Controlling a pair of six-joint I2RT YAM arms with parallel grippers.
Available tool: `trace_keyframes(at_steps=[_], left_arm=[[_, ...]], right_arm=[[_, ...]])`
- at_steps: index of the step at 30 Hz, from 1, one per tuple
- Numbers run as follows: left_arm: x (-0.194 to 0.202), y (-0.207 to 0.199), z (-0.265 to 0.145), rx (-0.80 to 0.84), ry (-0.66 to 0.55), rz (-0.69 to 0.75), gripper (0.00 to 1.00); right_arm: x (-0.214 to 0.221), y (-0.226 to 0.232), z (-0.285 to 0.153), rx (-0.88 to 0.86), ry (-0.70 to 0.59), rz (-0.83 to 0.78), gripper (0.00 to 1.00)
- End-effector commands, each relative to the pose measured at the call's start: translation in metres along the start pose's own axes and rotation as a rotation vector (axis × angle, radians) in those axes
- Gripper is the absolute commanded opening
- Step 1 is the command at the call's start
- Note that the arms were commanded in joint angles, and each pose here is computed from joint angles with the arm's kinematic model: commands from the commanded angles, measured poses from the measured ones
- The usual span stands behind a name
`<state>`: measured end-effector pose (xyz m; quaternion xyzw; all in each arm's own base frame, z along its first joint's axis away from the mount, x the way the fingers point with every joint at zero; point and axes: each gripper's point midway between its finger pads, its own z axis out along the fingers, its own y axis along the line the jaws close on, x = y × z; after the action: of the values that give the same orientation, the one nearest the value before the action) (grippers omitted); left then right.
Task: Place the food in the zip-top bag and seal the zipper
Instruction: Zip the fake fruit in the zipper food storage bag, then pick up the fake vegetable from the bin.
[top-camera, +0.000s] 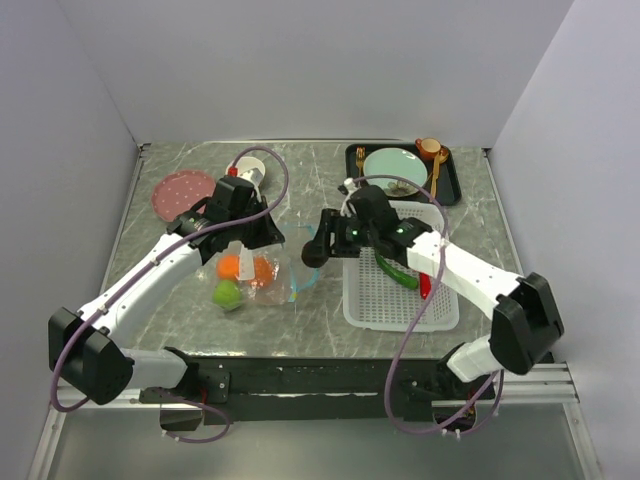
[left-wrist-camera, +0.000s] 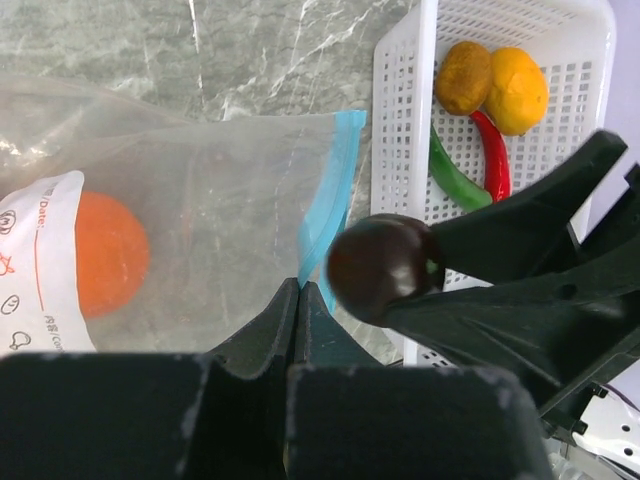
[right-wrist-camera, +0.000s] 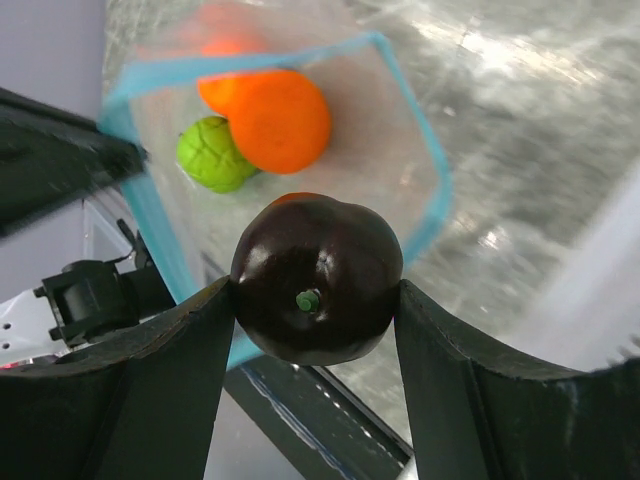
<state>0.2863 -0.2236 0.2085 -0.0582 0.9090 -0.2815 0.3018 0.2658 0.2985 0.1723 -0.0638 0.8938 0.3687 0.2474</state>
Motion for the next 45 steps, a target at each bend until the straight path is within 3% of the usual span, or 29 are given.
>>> trace_keyframes(at_steps=[1,11,14,15,19,21,24,28,30,36,39,42,45], left_arm=[[-0.006,-0.003,-0.014,0.01,-0.036,0.022,0.01],[-0.019,-0.009,-0.026,0.01,-0.088,0.018,0.01],[-0.022,-0.006,-0.029,-0.012,-0.103,0.013,0.01],[-0.024,-0.005,-0.031,-0.017,-0.113,0.009,0.01],[-0.03,-0.006,-0.04,-0.015,-0.155,0.011,0.01],[-0.031,-0.007,-0.043,-0.011,-0.16,0.011,0.01],[-0.03,-0.007,-0.043,-0.014,-0.156,0.01,0.01],[-0.029,-0.006,-0.043,-0.013,-0.157,0.007,0.01],[-0.029,-0.006,-0.041,-0.013,-0.157,0.004,0.01],[-0.035,-0.011,-0.039,0.006,-0.176,0.001,0.01],[-0.034,-0.009,-0.037,-0.004,-0.168,0.004,0.01],[-0.031,-0.006,-0.034,-0.014,-0.156,0.0,0.01],[-0.028,-0.004,-0.032,-0.014,-0.155,-0.004,0.01]], right_arm=[[-0.032,0.036,0.006,-0.071,-0.057,-0.06,0.43],[-0.033,0.045,0.029,-0.069,-0.005,-0.087,0.57],[-0.036,0.048,0.033,-0.059,-0.003,-0.092,0.67],[-0.04,0.047,0.033,-0.041,-0.022,-0.087,0.79],[-0.053,0.059,0.015,-0.087,-0.14,-0.099,1.0],[-0.062,0.063,0.002,-0.09,-0.206,-0.109,1.0],[-0.08,0.044,-0.02,0.045,-0.323,-0.082,1.0],[-0.11,-0.015,-0.066,0.383,-0.531,0.015,1.0],[-0.108,-0.036,-0.083,0.498,-0.556,0.049,1.0],[-0.086,-0.094,-0.086,0.657,-0.456,-0.059,1.0],[-0.066,-0.141,-0.087,0.791,-0.344,0.053,1.0],[-0.045,-0.175,-0.08,0.817,-0.249,0.146,1.0],[-0.045,-0.184,-0.077,0.785,-0.27,0.172,1.0]])
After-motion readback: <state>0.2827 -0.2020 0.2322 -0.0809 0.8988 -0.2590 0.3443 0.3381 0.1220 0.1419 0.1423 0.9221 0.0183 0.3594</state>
